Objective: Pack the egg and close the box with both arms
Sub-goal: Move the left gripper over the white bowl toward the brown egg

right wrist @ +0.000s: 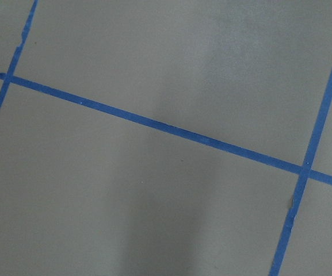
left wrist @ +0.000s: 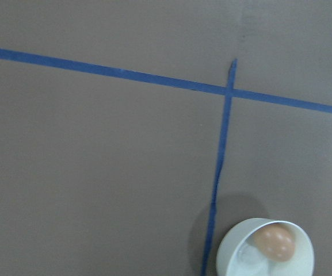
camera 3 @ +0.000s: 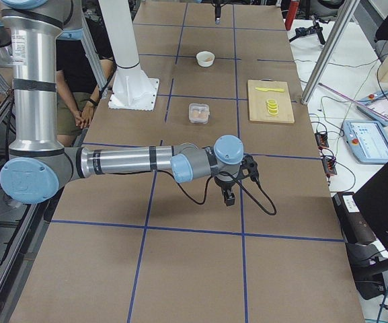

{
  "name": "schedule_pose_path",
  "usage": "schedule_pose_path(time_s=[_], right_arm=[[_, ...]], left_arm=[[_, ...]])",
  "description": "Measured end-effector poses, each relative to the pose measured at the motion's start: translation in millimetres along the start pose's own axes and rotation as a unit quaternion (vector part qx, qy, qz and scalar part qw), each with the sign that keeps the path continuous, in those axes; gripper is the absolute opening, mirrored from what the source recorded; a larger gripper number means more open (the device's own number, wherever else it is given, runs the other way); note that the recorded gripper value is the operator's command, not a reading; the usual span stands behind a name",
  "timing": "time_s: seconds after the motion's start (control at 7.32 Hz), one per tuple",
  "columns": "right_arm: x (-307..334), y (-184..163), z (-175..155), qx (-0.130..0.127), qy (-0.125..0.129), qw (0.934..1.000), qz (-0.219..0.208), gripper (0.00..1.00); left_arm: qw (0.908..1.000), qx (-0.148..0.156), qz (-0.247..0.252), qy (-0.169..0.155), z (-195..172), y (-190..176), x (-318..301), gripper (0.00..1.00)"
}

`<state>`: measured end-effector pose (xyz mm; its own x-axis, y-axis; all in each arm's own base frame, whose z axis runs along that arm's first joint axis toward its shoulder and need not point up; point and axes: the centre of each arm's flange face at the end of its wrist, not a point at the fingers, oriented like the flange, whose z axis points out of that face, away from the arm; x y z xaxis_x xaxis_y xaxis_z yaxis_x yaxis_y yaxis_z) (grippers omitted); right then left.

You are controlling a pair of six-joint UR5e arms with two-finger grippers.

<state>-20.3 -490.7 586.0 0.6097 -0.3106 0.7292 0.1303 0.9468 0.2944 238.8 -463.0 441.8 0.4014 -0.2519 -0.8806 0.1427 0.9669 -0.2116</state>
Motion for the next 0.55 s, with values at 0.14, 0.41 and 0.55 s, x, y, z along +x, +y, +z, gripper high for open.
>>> schedule_pose_path(time_s=[0.14,0.41,0.55], right_arm=[[-2,0,1,0.001,-0.005,1.0000,-0.004,1.00],[-7,0,2,0.000,-0.023,0.9997,-0.007,1.00],[-9,0,3,-0.001,-0.027,0.9996,-0.007,1.00]], left_arm=[[0.9986,0.018,-0.050,-0.001,23,12,21,0.99],[0.9901,0.065,-0.125,0.008,48,34,49,0.99],[0.9840,0.085,-0.156,0.012,61,45,58,0.99]])
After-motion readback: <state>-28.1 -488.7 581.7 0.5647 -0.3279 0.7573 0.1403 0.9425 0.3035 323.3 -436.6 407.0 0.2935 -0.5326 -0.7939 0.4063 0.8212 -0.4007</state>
